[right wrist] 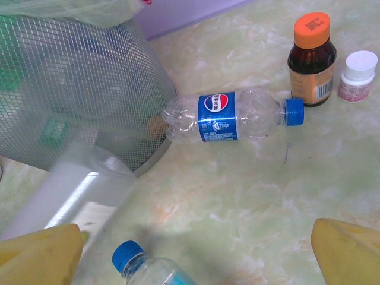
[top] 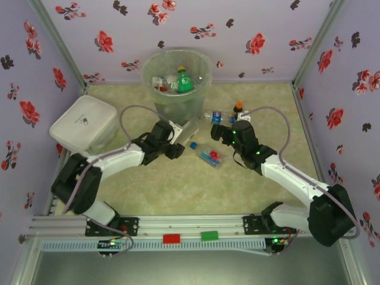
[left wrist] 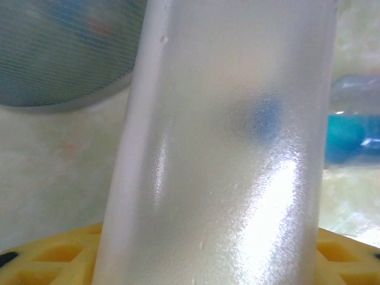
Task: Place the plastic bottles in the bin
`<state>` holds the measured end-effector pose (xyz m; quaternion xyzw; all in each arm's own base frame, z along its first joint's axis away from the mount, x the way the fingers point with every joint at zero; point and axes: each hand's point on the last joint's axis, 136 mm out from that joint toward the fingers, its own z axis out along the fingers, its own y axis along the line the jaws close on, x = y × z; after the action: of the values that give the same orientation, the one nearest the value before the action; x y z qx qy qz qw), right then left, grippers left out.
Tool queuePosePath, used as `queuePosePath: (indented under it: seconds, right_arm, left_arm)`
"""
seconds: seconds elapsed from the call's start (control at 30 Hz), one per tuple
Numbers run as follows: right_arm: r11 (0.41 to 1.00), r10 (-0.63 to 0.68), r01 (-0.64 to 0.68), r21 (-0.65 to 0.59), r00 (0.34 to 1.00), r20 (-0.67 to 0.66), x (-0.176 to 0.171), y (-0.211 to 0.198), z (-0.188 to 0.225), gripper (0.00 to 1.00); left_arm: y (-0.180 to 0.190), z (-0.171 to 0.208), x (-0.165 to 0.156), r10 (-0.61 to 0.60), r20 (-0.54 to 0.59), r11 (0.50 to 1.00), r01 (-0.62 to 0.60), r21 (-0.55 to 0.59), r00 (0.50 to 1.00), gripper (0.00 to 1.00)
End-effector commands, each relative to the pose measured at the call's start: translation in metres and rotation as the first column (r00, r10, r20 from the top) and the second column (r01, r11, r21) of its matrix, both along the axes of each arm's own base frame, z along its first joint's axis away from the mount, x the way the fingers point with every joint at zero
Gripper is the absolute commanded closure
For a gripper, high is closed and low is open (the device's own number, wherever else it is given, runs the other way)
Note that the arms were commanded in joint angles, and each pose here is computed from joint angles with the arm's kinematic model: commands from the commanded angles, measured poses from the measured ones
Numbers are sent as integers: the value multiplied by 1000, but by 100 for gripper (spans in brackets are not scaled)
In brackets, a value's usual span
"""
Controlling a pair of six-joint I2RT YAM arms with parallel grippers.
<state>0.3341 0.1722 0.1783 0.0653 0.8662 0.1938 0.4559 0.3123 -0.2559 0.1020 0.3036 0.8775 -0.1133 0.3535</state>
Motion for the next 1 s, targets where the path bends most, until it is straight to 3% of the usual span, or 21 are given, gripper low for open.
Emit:
queuePosePath:
  seconds: [0.0,0.27,0.53,0.73,0.97]
  right_arm:
    - [999,-8,8,34,1000,18,5,5,4,0]
    - [997,8,-8,76,1000,8,11,15,1,1]
    - [995,-2,0,104,1000,19,6,12,2,0]
    - [996,-24,22,82,999,26,-7,-2,4,0]
    - [998,-64,63,10,995,73,-24,-29,17,0]
  left_arm:
    - [4,33,-12,22,69,998,-19,-55,997,59]
    - [10,147,-19,52,251,973,8,-231,967,59]
    - [15,254,23,160,364,940,-28,-341,918,62]
    - [37,295,83,224,365,949,-116,-294,903,63]
    - [44,282,134,145,300,989,-128,-77,943,63]
